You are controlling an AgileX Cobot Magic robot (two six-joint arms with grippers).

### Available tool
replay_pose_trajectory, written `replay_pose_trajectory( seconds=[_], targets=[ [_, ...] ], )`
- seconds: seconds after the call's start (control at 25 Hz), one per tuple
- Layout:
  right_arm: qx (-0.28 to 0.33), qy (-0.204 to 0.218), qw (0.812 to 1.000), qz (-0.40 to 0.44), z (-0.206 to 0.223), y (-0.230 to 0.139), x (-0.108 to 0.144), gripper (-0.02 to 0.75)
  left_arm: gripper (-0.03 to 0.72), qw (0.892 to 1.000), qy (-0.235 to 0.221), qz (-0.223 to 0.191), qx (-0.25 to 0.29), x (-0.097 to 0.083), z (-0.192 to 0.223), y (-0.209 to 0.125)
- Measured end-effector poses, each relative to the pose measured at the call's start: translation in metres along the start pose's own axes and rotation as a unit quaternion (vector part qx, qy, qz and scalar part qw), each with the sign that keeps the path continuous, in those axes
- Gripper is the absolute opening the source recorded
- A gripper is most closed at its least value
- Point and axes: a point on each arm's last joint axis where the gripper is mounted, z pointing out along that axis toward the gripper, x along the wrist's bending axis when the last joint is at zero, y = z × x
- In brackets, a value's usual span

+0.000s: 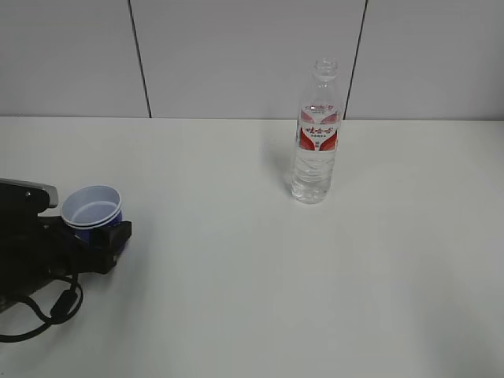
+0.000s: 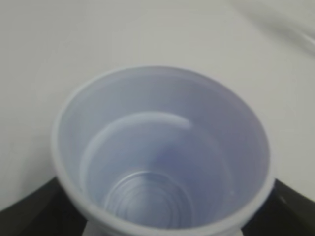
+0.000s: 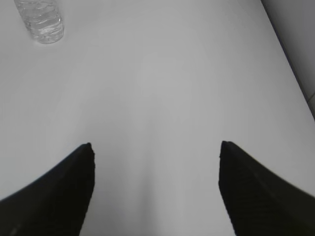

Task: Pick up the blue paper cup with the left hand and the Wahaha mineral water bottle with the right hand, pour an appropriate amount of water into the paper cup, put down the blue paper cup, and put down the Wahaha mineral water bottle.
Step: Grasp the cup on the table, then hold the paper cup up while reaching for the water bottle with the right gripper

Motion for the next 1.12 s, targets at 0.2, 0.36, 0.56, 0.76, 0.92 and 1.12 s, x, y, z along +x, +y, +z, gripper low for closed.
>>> replay_pose_trajectory(
  seconds=[0.2,0.36,0.56,0.76,0.92,1.12],
  targets=[
    [0.000,0.000,1.000,0.000,0.0000,0.0000,0.0000,0.587,0.569,1.000,-0.005,0.002,0.006,-0.0007,0.0015,-0.0031],
    [0.000,0.000,1.000,0.000,0.0000,0.0000,0.0000,0.587,0.549,1.000,-0.007,0.003,0.005,-0.0009,0.0018,-0.0028],
    [0.000,0.000,1.000,0.000,0.0000,0.0000,0.0000,0.587,0.516,1.000,-0.006,0.003,0.006,-0.0008,0.0019,-0.0032],
    [0.000,0.000,1.000,0.000,0.0000,0.0000,0.0000,0.587,0.501,1.000,-0.006,0.003,0.006,-0.0008,0.0019,-0.0032],
    [0.000,0.000,1.000,0.000,0.0000,0.0000,0.0000,0.587,0.501,1.000,-0.013,0.005,0.006,-0.0020,0.0019,-0.0033],
    [0.000,-0.003,1.000,-0.001,0.0000,0.0000,-0.0005,0.587,0.501,0.999,-0.035,0.016,-0.003,-0.0065,0.0004,0.0027]
  ],
)
